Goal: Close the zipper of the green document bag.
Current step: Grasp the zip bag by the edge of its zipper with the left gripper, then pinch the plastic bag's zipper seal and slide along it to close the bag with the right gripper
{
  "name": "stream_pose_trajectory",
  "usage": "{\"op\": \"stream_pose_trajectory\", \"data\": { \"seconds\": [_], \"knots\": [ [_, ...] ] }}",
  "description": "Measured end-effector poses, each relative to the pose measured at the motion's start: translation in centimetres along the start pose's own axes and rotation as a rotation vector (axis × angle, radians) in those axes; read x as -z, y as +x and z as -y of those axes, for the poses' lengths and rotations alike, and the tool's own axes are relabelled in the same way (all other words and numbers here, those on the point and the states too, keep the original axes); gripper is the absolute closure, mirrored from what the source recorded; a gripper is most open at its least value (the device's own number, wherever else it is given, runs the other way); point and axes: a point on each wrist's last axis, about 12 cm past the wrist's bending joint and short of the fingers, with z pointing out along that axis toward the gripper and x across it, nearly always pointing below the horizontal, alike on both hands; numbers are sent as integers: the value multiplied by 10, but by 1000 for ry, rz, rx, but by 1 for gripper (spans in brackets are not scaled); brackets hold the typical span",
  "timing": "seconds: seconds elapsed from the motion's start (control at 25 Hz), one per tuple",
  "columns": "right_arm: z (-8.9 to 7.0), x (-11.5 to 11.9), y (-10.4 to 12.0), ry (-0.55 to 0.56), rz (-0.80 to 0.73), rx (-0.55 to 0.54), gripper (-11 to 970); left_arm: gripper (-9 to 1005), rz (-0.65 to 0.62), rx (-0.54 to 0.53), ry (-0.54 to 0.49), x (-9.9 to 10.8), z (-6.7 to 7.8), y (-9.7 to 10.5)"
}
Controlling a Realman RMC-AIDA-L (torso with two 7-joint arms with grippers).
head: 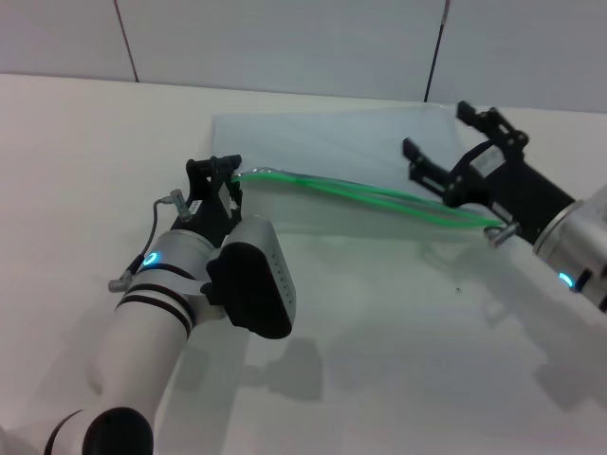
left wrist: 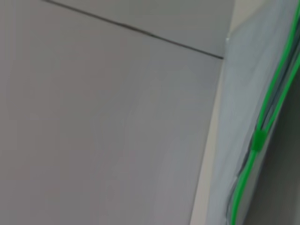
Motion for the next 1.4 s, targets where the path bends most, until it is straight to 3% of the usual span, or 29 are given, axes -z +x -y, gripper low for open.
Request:
{"op": "stream_pose_trajectory", "data": {
  "seconds": [0.24,0.48,0.8,1.4],
  "knots": [
    [-22,11,-2,-174,67,58,99,942,6,31,-30,0,-3,0],
    [-31,5,-5,-262,62,99,99,942,47,12,-35,1,-3,-7],
    [-29,-5,-10,-275,58,136,99,942,136,-31,-50,6,-3,-20],
    [-25,-22,-13,-273,14,232,104,942,183,-66,-55,8,-3,-25]
  ]
}}
